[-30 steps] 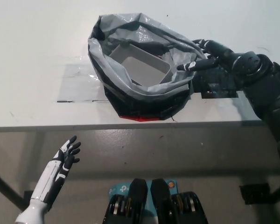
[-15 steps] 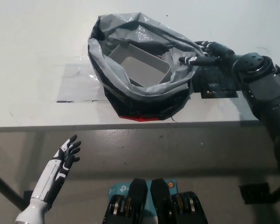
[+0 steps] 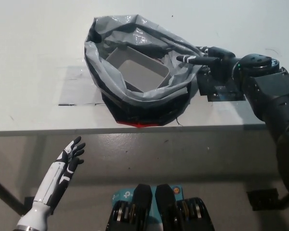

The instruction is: Use the right hand to pick up a small rectangular container and put it into a plastic bag and lift the bag

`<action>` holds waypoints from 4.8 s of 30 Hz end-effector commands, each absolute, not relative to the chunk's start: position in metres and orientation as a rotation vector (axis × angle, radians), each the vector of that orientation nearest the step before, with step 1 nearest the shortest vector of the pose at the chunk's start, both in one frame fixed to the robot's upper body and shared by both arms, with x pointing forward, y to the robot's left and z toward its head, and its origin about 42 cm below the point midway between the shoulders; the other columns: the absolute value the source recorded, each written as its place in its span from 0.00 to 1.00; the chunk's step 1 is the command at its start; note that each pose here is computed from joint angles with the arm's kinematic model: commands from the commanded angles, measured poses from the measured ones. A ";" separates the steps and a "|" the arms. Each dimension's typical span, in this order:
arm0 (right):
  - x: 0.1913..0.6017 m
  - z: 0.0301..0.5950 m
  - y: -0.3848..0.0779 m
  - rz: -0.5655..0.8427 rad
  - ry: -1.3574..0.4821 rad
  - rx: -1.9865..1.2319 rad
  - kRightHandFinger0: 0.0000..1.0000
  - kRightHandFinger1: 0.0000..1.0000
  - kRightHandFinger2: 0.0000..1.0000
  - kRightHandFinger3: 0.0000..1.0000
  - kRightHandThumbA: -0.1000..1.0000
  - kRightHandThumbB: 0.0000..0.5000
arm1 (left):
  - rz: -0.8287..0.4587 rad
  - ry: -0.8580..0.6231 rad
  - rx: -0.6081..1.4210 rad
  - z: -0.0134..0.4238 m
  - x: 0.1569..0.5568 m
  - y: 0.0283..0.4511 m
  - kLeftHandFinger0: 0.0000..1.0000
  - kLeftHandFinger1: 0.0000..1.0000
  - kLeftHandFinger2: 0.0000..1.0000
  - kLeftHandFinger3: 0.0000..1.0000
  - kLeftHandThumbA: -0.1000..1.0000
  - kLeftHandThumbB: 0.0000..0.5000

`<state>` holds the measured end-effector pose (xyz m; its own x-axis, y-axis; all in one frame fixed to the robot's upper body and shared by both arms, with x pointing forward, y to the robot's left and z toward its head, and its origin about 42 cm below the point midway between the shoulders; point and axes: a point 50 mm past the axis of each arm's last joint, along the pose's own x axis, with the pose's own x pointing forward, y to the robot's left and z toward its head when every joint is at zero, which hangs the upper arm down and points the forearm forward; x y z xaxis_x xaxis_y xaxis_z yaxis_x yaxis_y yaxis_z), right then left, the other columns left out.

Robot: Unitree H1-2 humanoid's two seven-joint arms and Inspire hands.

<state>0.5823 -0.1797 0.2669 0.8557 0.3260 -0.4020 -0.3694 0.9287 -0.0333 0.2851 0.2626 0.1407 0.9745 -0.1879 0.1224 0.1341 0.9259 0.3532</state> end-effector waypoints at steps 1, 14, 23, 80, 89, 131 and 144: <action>0.590 0.304 -0.157 0.426 0.335 -0.097 1.00 1.00 1.00 1.00 0.85 0.73 | -0.172 -0.213 0.382 0.153 0.289 0.264 0.88 0.93 0.94 1.00 1.00 0.18; 0.594 0.306 -0.159 0.174 0.250 -0.159 0.00 0.16 0.53 0.80 0.02 0.52 | -0.176 -0.216 0.386 0.153 0.290 0.264 0.88 0.93 0.94 1.00 1.00 0.15; 0.594 0.307 -0.166 0.135 0.213 -0.170 0.00 0.43 0.88 0.87 0.00 0.33 | -0.185 -0.220 0.387 0.155 0.295 0.262 0.86 0.91 0.94 1.00 1.00 0.18; 0.530 0.651 -0.055 0.395 -0.310 0.096 0.00 0.26 0.89 1.00 0.00 0.27 | -0.216 -0.257 0.437 0.161 0.299 0.260 0.82 0.85 0.93 1.00 1.00 0.13; 0.562 0.528 -0.038 0.403 -0.145 -0.128 0.00 0.38 0.94 0.87 0.00 0.20 | -0.229 -0.235 0.448 0.157 0.297 0.257 0.82 0.85 0.94 1.00 1.00 0.11; 0.561 0.574 -0.042 0.360 -0.249 -0.064 0.00 0.35 0.80 0.30 0.00 0.30 | -0.276 -0.285 0.491 0.173 0.309 0.251 0.82 0.85 0.93 1.00 1.00 0.05; 0.568 0.551 -0.046 0.494 -0.167 -0.691 1.00 1.00 1.00 1.00 0.66 0.76 | -0.288 -0.295 0.500 0.175 0.313 0.249 0.82 0.84 0.93 1.00 1.00 0.08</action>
<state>0.5760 -0.0407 0.4956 0.9218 0.3835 -0.0566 -0.3674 0.8174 -0.4437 0.3066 0.2488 0.1593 0.9428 -0.2959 0.1534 0.1941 0.8616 0.4690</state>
